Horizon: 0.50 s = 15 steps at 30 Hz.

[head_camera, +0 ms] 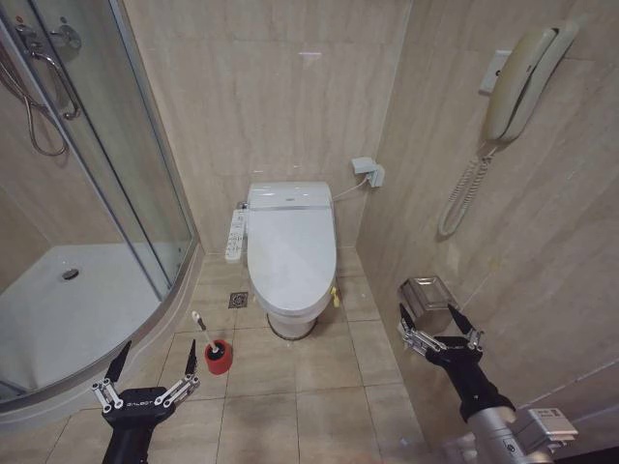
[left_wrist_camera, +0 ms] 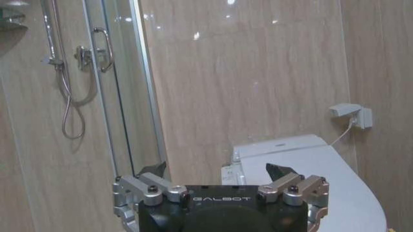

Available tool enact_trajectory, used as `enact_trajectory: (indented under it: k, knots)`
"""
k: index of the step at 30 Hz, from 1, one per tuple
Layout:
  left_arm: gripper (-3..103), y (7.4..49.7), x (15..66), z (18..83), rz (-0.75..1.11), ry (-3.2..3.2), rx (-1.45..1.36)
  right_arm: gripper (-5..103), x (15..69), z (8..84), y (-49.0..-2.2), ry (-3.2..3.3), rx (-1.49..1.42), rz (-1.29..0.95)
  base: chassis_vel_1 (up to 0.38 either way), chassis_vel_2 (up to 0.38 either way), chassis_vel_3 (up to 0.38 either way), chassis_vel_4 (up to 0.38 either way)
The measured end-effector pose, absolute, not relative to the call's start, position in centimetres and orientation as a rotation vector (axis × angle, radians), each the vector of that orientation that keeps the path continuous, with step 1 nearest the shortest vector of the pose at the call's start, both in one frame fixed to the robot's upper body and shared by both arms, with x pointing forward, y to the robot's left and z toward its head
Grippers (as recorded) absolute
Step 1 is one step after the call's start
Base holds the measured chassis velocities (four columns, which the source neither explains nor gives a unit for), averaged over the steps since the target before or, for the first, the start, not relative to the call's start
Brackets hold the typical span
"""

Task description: Open the toilet lid, clean the toilet bowl with a toilet brush, close the toilet lid, and flush.

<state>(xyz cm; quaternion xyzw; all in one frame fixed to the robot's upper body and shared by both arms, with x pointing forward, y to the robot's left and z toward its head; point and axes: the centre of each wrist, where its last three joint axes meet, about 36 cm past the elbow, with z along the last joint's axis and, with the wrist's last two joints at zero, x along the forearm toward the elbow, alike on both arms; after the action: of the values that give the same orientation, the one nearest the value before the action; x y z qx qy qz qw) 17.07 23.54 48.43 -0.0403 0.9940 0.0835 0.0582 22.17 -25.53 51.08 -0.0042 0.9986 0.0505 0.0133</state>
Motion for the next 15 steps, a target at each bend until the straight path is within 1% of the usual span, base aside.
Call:
enact_trajectory:
  k: [15]
  knots:
    - [100,23.54,17.07,48.44,0.253,3.012,-0.122,100,22.17,51.08,-25.53,3.111,-0.013,0.157,0.0,0.0,0.0,0.0]
